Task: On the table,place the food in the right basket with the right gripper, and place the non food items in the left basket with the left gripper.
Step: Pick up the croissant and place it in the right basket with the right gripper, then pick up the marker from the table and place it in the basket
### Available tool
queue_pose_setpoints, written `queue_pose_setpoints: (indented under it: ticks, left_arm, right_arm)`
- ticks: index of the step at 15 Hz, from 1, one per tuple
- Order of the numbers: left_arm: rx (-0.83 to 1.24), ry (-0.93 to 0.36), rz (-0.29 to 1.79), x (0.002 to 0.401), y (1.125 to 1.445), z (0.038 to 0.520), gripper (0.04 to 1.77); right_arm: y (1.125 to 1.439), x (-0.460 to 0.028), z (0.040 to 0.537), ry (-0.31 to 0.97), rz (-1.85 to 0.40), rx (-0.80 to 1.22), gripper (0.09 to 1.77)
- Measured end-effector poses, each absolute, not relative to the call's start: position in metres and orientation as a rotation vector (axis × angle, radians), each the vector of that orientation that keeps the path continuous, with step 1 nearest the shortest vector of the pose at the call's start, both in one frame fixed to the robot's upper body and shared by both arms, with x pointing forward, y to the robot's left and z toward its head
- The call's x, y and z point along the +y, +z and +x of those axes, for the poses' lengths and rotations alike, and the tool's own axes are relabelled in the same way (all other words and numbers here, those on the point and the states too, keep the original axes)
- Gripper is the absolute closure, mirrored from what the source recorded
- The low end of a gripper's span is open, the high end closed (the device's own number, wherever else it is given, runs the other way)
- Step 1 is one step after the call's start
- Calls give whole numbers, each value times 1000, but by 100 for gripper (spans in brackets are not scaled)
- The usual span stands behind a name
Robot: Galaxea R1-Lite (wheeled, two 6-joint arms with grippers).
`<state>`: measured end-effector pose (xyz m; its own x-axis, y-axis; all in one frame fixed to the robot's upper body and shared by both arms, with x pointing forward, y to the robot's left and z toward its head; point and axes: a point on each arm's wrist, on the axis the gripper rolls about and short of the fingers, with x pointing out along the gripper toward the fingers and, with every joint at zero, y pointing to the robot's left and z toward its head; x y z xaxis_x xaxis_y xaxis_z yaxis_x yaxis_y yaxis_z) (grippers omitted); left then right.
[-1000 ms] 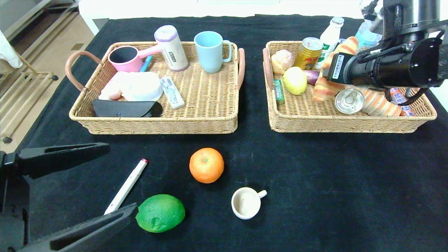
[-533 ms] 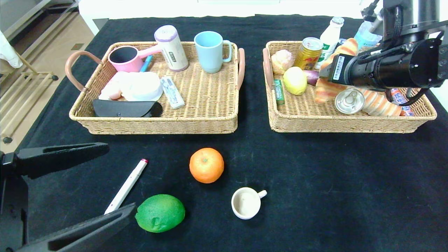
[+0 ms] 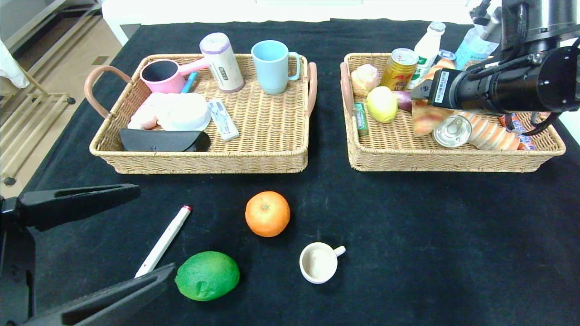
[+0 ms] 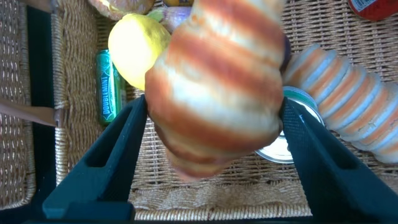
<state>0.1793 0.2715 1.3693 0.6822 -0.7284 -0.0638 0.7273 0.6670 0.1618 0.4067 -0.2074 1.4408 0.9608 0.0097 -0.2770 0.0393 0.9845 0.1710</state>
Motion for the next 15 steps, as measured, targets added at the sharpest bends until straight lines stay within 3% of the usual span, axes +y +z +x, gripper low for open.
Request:
queue_pose_setpoints:
  ticks: [10, 15]
  left_arm:
    - [-7, -821, 181, 272, 1369, 179, 9]
    - [7, -823, 182, 271, 1368, 179, 9]
  right_arm:
    - [1440, -207, 384, -4, 142, 307, 20]
    - [1427, -201, 336, 221, 51, 354, 17]
